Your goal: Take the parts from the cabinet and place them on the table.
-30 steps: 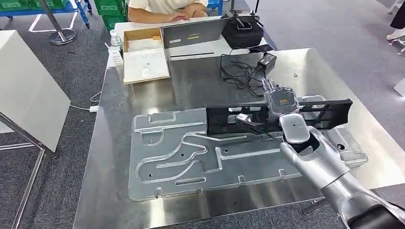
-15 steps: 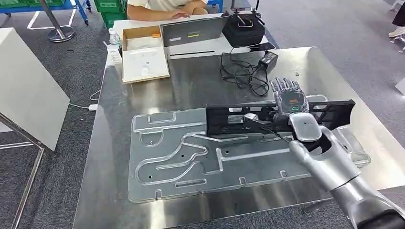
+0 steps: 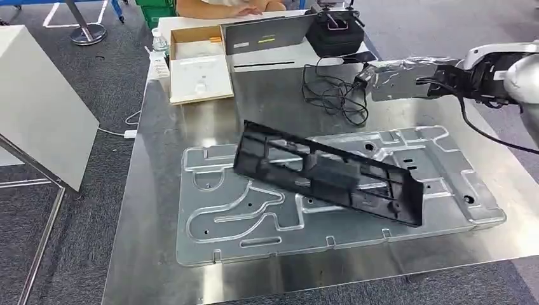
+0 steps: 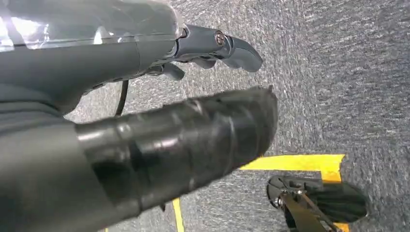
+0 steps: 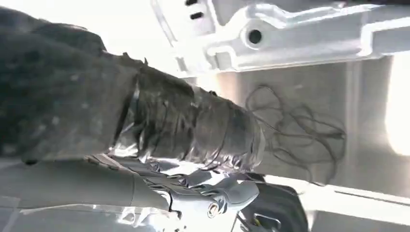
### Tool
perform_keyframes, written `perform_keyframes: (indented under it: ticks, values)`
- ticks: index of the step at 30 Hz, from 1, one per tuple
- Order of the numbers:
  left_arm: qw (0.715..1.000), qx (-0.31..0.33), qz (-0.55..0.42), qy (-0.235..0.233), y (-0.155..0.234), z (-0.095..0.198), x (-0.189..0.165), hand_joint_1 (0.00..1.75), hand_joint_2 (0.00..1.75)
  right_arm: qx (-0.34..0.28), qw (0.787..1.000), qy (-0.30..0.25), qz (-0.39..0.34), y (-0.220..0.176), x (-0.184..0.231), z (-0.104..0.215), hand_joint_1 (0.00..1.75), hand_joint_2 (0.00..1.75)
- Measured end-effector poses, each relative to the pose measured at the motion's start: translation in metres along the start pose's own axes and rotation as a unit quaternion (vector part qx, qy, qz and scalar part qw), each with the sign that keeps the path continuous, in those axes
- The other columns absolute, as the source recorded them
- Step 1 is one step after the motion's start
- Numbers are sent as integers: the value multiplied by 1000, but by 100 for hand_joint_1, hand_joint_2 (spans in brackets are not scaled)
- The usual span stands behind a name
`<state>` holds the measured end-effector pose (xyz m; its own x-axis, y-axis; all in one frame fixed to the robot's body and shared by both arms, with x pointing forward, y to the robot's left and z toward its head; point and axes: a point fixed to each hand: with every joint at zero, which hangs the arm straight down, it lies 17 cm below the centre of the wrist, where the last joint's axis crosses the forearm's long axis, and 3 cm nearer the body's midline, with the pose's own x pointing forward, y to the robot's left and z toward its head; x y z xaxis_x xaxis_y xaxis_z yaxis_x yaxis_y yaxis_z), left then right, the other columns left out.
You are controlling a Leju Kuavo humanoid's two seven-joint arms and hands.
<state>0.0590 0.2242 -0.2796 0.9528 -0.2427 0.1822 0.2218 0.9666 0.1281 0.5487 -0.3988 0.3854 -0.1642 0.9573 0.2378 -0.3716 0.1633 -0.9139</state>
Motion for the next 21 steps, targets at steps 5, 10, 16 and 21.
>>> perform_keyframes:
  ticks: [5, 10, 16, 21]
  values:
    - [1000, 2, 6, 0, 1, 0, 0, 0, 0, 83, 996, 23, 11, 6, -7, 23, 0, 0]
    - [1000, 7, 10, 2, 7, -1, -3, 0, 0, 146, 988, 44, 40, -46, 0, 82, 0, 0]
    - [1000, 11, 8, 0, 9, -1, -2, 0, 0, 141, 985, 87, 50, -57, -21, 95, 0, 0]
    - [1000, 14, 10, 0, 10, -2, -2, 0, 0, 125, 984, 109, 60, -60, -35, 93, 0, 0]
